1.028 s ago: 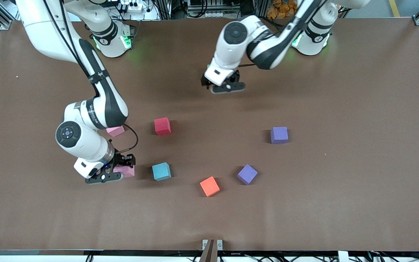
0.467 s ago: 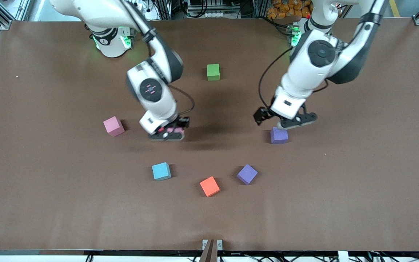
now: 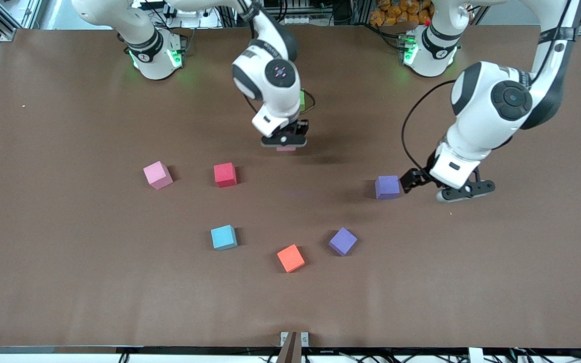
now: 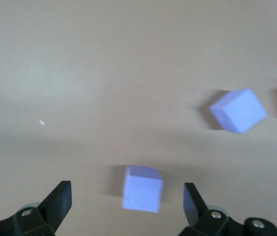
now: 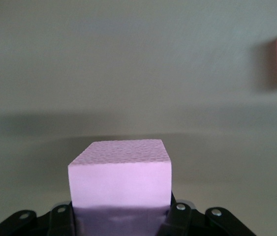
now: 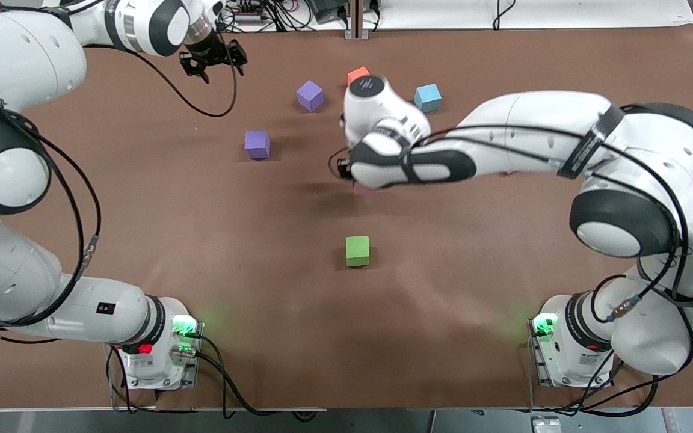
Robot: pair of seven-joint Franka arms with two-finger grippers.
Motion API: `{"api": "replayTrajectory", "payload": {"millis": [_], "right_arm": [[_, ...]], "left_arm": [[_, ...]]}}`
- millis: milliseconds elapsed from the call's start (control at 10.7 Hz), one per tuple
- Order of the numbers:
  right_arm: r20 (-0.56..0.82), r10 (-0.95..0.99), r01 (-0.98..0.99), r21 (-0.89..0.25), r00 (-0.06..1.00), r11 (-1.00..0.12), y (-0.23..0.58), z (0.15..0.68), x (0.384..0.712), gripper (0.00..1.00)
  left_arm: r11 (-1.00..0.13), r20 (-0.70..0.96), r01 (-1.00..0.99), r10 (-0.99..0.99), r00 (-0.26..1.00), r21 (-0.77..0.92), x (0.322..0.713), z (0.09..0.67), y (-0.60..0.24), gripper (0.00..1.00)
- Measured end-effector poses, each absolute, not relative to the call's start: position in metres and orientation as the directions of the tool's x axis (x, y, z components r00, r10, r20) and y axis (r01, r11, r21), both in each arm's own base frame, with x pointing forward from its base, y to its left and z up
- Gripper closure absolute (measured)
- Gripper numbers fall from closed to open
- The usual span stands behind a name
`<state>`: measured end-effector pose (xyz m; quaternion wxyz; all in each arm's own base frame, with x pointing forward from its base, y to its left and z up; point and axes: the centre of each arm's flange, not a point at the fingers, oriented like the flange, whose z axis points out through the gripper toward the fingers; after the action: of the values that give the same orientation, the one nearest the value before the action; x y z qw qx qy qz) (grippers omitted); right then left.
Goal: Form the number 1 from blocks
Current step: 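Set the pink cube beside green with the right gripper while the left gripper grasps purple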
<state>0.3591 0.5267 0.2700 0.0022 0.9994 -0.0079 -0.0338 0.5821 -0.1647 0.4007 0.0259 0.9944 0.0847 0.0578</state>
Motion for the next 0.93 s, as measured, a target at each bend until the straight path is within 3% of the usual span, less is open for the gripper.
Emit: {"api": "replayTrajectory", "payload": {"millis": [280,934], "right_arm": [[-0.054,0.006,0.006,-0.001,0.999,-1.000,0.545,0.235,0.306,0.42],[-0.076,0.044,0.047,0.034,0.996,-0.998,0.544,0.210,0.274,0.42]], "left_arm": [[-0.990,0.113,0.137,0.138,0.984,0.017,0.597,0.384,-0.160,0.00],[-0.997,0.018,0.076,0.076,0.997,-0.006,0.593,0.322,-0.196,0.00]]}}
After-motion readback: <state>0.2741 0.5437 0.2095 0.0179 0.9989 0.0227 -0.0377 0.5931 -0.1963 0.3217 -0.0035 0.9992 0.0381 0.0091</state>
